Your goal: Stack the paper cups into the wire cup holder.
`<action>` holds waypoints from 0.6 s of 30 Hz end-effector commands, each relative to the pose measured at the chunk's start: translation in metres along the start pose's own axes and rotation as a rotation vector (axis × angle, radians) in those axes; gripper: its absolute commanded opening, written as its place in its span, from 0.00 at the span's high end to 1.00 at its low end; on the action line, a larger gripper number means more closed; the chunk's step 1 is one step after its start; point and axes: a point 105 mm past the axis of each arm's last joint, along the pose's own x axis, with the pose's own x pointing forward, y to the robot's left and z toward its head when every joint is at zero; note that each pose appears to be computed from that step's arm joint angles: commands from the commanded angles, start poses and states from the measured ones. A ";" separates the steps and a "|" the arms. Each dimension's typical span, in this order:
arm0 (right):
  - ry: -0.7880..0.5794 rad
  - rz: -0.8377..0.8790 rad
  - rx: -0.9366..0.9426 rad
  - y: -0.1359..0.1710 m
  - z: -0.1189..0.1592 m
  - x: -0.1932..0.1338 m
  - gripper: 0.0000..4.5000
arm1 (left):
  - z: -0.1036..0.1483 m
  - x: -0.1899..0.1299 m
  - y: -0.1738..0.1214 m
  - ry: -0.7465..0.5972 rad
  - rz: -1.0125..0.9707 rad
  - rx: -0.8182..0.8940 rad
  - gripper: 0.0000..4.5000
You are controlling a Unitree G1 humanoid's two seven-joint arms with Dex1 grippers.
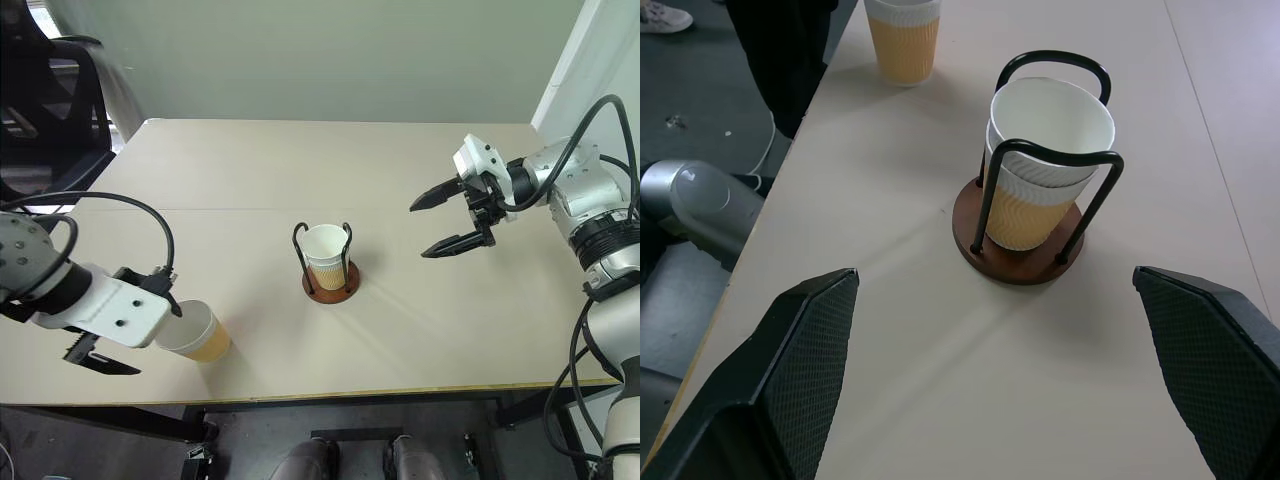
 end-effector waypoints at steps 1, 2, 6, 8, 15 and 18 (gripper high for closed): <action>-0.036 -0.034 -0.058 -0.005 0.018 -0.009 0.00 | 0.001 -0.002 0.003 0.011 0.023 0.016 0.01; -0.037 -0.036 -0.059 -0.006 0.018 -0.010 0.00 | 0.003 0.001 0.002 0.002 0.011 0.023 0.01; -0.041 -0.043 -0.062 -0.007 0.018 -0.010 0.00 | 0.006 0.006 -0.007 -0.021 -0.045 0.051 0.09; -0.041 -0.047 -0.063 -0.008 0.018 -0.010 0.00 | 0.007 0.006 -0.013 -0.035 -0.083 0.043 0.21; -0.044 -0.058 -0.065 -0.012 0.019 -0.009 0.00 | 0.008 0.005 -0.016 -0.066 -0.104 0.018 0.76; -0.053 -0.068 -0.070 -0.016 0.022 -0.007 0.00 | 0.005 0.002 -0.014 -0.056 -0.097 0.017 0.99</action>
